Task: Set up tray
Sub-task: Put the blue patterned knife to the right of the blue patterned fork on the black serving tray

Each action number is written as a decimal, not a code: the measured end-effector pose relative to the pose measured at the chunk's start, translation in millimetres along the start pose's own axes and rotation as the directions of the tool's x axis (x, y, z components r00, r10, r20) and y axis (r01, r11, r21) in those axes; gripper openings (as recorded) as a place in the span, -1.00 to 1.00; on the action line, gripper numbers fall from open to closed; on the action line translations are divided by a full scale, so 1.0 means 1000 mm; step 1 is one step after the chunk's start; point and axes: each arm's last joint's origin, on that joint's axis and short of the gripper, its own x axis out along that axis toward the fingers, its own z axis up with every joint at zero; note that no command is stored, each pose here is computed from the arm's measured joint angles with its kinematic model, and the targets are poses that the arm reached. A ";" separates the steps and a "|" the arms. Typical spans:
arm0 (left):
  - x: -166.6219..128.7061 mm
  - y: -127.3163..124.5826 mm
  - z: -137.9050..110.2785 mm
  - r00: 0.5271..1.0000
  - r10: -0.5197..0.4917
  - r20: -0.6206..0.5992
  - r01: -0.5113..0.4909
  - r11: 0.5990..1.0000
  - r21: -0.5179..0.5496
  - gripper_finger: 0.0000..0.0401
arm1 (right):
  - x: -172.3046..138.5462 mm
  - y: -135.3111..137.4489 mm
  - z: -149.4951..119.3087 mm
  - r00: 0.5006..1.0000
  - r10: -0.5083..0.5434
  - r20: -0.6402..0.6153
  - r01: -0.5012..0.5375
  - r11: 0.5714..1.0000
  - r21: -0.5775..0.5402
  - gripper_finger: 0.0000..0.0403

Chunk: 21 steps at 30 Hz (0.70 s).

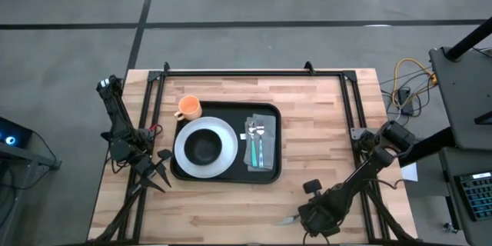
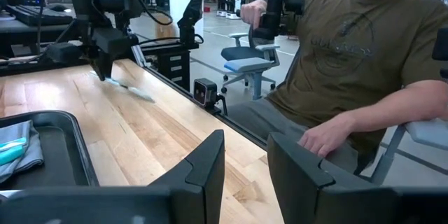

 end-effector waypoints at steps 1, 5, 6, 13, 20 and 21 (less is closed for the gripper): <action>0.000 0.000 0.000 1.000 0.000 0.000 0.000 1.000 0.000 -0.55 | -0.001 -0.001 0.001 1.000 -0.006 0.006 0.006 1.000 0.010 -0.89; 0.000 0.000 0.000 1.000 0.000 0.000 0.000 1.000 0.000 -0.55 | -0.005 -0.005 0.002 0.999 -0.028 0.024 0.026 0.998 0.064 -0.89; 0.000 0.000 0.000 1.000 0.000 0.000 0.000 1.000 0.000 -0.55 | -0.006 -0.006 0.003 0.999 -0.026 0.031 0.024 0.997 0.080 -0.89; 0.000 0.000 0.000 1.000 0.000 0.000 0.000 1.000 0.000 -0.55 | -0.028 -0.018 0.009 0.992 -0.038 0.121 0.009 0.972 0.236 -0.89; 0.000 0.000 0.000 1.000 0.000 0.000 0.000 1.000 0.000 -0.55 | -0.051 -0.027 0.024 0.974 -0.059 0.220 -0.042 0.904 0.426 -0.89; 0.000 0.000 0.000 1.000 0.000 0.000 0.000 1.000 0.000 -0.55 | -0.054 -0.028 0.026 0.970 -0.068 0.232 -0.045 0.891 0.451 -0.89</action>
